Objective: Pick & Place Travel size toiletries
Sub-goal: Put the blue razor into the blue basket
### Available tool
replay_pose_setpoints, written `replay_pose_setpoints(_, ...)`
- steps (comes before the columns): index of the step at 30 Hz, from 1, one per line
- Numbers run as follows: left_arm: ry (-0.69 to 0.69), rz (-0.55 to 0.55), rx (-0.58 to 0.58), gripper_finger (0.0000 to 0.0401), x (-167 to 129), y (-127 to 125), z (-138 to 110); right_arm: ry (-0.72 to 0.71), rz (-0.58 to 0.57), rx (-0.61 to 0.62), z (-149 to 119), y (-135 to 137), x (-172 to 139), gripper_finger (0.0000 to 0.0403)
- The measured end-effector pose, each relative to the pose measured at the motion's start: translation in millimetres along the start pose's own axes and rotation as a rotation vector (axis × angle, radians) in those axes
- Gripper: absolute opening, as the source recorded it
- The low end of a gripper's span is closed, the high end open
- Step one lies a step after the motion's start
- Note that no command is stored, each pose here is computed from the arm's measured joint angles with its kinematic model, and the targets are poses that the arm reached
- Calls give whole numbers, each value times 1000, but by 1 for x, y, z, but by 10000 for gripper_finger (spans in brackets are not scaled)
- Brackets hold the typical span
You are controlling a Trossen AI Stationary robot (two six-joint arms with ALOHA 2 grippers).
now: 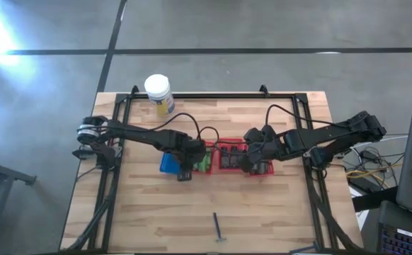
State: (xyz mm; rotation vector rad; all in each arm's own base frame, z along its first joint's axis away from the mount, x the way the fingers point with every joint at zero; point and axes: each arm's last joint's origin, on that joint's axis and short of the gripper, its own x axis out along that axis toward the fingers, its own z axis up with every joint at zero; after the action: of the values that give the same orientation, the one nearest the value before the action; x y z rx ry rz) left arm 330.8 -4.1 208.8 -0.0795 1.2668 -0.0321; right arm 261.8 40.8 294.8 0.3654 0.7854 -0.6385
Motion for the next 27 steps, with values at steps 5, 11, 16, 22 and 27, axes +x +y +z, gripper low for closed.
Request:
replay_pose_setpoints(5, -15, -1, 22, 77, -4, 0, 4, 0, 0, 0, 0, 0, 0, 248)
replay_pose_setpoints(11, -50, 34, 44, 64, -13, 0, 13, -3, -3, -1, 0, 0, 0, 240)
replay_pose_setpoints(16, -25, 85, 56, 60, -28, 0, 17, -5, -4, 0, 0, 0, 0, 237)
replay_pose_setpoints(22, 154, 127, 10, 60, -46, -2, 2, -7, -6, 0, 0, 0, 0, 248)
replay_pose_setpoints(27, 195, 135, -63, 60, -58, -5, -18, -7, -7, -4, 0, 0, 0, 261)
